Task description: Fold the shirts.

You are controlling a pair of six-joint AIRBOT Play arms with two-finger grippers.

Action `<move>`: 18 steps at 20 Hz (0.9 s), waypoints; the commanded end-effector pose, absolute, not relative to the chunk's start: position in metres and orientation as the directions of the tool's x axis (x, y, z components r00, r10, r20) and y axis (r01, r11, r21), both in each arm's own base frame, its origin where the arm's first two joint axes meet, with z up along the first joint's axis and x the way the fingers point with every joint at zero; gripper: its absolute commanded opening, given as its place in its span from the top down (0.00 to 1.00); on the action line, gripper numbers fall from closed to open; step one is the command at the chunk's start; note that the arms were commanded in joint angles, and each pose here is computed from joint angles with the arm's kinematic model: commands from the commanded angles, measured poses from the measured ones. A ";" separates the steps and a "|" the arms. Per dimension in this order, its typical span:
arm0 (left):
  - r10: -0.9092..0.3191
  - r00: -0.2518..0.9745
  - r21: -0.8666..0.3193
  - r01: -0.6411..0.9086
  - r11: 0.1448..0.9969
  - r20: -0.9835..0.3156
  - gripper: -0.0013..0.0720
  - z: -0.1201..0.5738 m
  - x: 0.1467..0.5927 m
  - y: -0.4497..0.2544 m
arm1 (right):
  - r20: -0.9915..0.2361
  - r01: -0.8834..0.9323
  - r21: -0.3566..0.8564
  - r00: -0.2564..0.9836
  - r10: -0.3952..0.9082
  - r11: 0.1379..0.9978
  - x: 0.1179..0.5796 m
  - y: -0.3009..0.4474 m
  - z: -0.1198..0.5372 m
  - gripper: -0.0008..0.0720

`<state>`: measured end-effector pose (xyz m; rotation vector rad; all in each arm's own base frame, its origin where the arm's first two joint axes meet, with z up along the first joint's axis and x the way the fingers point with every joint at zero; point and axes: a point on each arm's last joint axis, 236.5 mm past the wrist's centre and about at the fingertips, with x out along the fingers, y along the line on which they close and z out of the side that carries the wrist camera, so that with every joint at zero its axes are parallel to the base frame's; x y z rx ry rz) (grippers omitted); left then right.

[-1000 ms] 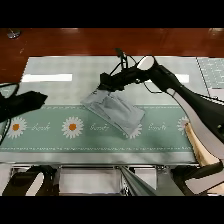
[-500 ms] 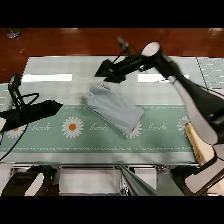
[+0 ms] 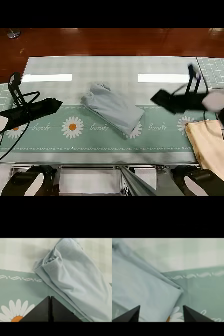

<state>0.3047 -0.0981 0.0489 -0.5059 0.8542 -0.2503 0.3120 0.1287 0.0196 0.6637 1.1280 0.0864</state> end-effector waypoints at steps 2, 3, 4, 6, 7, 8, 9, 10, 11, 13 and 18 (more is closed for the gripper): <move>-0.408 0.635 -0.521 0.010 0.854 -0.656 0.96 0.048 0.304 -0.098 | -0.740 0.480 0.670 0.488 0.462 0.566 0.264 0.152 -0.068 0.14; -0.409 0.633 -0.521 0.011 0.854 -0.657 0.96 0.048 0.304 -0.099 | -0.749 0.465 0.661 0.456 0.480 0.589 0.261 0.162 -0.074 0.14; -0.409 0.633 -0.521 0.011 0.854 -0.657 0.96 0.048 0.304 -0.099 | -0.761 0.459 0.649 0.418 0.497 0.607 0.260 0.172 -0.082 0.14; -0.409 0.633 -0.521 0.010 0.853 -0.657 0.96 0.048 0.304 -0.099 | -0.764 0.424 0.645 0.351 0.541 0.636 0.266 0.195 -0.089 0.14; -0.410 0.633 -0.522 0.010 0.853 -0.657 0.95 0.048 0.304 -0.099 | -0.759 0.400 0.651 0.326 0.563 0.645 0.271 0.206 -0.090 0.14; -0.411 0.633 -0.524 0.010 0.852 -0.656 0.95 0.048 0.304 -0.099 | -0.753 0.375 0.657 0.302 0.584 0.654 0.279 0.216 -0.091 0.14; -0.411 0.633 -0.524 0.010 0.852 -0.656 0.96 0.048 0.304 -0.099 | -0.748 0.362 0.663 0.281 0.602 0.655 0.286 0.225 -0.091 0.14; -0.407 0.640 -0.523 0.010 0.852 -0.652 0.95 0.049 0.306 -0.098 | -0.744 0.357 0.666 0.261 0.615 0.654 0.293 0.232 -0.092 0.15; -0.401 0.653 -0.526 0.005 0.851 -0.643 0.96 0.051 0.309 -0.097 | -0.745 0.358 0.663 0.229 0.627 0.657 0.298 0.240 -0.095 0.23; -0.406 0.667 -0.543 0.003 0.840 -0.624 0.95 0.056 0.312 -0.098 | -0.731 0.282 0.676 0.143 0.667 0.680 0.302 0.260 -0.095 0.96; -0.449 0.674 -0.636 -0.039 0.771 -0.586 0.95 0.065 0.314 -0.108 | -0.632 -0.125 0.745 0.179 0.754 0.655 0.378 0.288 0.034 0.96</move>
